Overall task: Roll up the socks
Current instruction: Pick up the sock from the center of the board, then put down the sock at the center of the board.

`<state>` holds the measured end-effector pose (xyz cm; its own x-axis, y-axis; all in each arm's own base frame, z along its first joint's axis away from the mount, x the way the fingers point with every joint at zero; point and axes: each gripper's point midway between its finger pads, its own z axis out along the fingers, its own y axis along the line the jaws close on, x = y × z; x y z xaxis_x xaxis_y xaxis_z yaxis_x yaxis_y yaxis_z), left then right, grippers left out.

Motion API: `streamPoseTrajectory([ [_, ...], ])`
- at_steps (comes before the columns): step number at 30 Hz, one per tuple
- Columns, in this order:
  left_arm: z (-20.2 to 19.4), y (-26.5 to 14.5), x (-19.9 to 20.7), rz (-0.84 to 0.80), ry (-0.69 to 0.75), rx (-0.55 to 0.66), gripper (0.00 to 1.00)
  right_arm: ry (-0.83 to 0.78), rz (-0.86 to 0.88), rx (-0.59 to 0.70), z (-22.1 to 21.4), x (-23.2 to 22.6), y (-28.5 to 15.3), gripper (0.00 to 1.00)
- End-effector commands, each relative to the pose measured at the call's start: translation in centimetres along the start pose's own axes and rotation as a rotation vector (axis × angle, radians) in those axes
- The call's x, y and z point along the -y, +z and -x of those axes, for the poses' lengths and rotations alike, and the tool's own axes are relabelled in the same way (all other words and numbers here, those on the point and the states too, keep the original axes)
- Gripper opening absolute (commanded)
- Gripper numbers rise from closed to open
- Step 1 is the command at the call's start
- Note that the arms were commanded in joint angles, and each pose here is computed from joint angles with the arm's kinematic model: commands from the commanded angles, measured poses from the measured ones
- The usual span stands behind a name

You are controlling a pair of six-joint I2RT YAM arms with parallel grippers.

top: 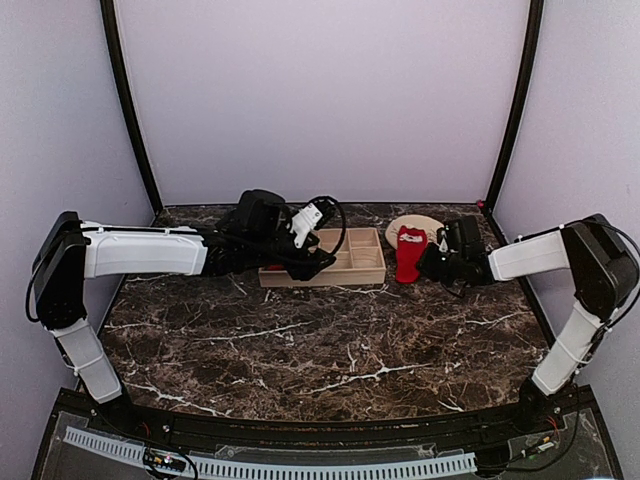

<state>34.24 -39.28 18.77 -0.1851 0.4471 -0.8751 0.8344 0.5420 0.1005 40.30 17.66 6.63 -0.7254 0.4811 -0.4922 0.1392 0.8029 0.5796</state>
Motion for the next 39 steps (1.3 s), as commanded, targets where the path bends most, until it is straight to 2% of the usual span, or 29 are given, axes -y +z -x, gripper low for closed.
streamPoseTrajectory([
  [1,0.8,-0.9,0.1,0.012,0.008,0.018,0.62,-0.161,0.066,-0.072,-2.0,-3.8,-2.2,0.0],
  [7,1.9,-2.2,-0.4,0.048,-0.003,0.048,0.62,-0.412,0.224,-0.21,-7.2,-9.0,-6.9,0.0],
  [12,2.7,-4.6,-2.2,0.159,-0.05,0.09,0.62,-0.557,0.377,-0.279,-10.5,-14.1,-11.8,0.0],
  [22,1.8,-13.1,-6.5,0.468,-0.267,0.211,0.62,-0.839,0.829,-0.586,-20.1,-27.0,-18.3,0.0],
  [26,0.3,-15.8,-7.5,0.557,-0.328,0.239,0.62,-0.928,0.913,-0.722,-24.3,-25.9,-19.4,0.0],
  [29,-0.8,-16.9,-7.8,0.593,-0.344,0.258,0.62,-0.974,0.911,-0.757,-25.4,-23.0,-18.7,0.0],
  [35,-1.6,-15.5,-6.9,0.539,-0.339,0.232,0.62,-0.974,0.694,-0.948,-27.9,-13.9,-14.3,0.04],
  [39,-2.2,-13.7,-4.9,0.446,-0.309,0.204,0.62,-0.951,0.593,-0.984,-28.4,-10.2,-13.1,0.06],
])
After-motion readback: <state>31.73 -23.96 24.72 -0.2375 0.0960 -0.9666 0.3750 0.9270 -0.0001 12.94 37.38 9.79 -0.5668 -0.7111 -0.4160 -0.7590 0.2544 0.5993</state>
